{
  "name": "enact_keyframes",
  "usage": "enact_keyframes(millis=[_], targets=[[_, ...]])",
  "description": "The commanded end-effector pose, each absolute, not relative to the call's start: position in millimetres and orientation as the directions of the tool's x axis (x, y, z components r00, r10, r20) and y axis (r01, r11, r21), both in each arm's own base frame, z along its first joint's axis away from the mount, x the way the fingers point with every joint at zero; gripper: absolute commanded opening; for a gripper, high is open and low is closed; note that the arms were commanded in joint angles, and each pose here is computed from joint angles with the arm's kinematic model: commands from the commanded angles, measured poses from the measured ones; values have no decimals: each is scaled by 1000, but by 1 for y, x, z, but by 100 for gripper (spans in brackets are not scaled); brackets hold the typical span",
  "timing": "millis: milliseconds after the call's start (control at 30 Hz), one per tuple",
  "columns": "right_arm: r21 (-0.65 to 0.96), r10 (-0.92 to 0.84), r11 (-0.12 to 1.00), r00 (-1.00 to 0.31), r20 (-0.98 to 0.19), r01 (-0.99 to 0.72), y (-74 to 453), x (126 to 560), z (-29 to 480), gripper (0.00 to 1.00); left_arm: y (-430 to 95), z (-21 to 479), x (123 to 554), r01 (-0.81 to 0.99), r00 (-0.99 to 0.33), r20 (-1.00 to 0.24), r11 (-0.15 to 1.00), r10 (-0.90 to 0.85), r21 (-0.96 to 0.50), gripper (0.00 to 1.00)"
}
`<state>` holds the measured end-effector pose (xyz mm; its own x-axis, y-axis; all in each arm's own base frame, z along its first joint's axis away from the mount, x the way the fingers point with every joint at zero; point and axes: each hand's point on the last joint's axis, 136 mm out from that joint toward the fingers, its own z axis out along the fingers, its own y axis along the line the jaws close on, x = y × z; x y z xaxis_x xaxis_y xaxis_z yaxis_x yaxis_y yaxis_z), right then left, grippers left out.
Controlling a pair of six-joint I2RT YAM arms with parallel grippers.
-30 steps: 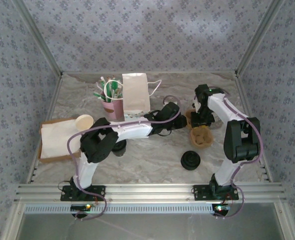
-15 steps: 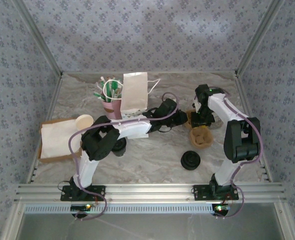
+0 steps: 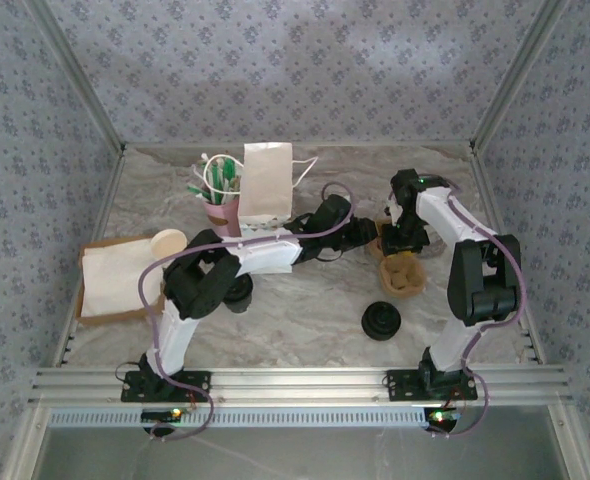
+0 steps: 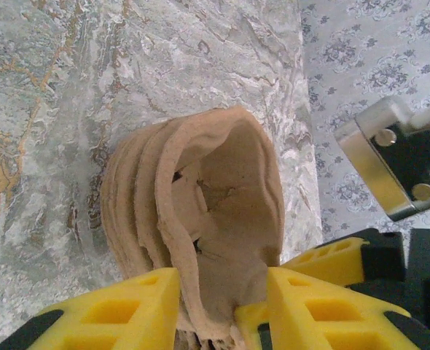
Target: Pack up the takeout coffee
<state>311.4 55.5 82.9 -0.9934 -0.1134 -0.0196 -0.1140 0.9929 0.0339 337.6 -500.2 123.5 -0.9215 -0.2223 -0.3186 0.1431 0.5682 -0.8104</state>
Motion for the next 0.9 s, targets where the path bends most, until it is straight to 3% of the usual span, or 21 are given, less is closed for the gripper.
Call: enact_keyframes(millis=[0,633,867], targets=[[53,-96,994,-995,3,-95,55,302,85,39,-513,124,339,152,-926,-313,551,-211,-821,35],[70,-100,993,-995,-1,-99,58,302,86,39,-527,126,337,161,-932,-307,540,-191,-826,30],[72,-100,992,-995,-2,-100,59,302,86,39,-530,123,335,156,-937,-294,528,-188,-835,36]])
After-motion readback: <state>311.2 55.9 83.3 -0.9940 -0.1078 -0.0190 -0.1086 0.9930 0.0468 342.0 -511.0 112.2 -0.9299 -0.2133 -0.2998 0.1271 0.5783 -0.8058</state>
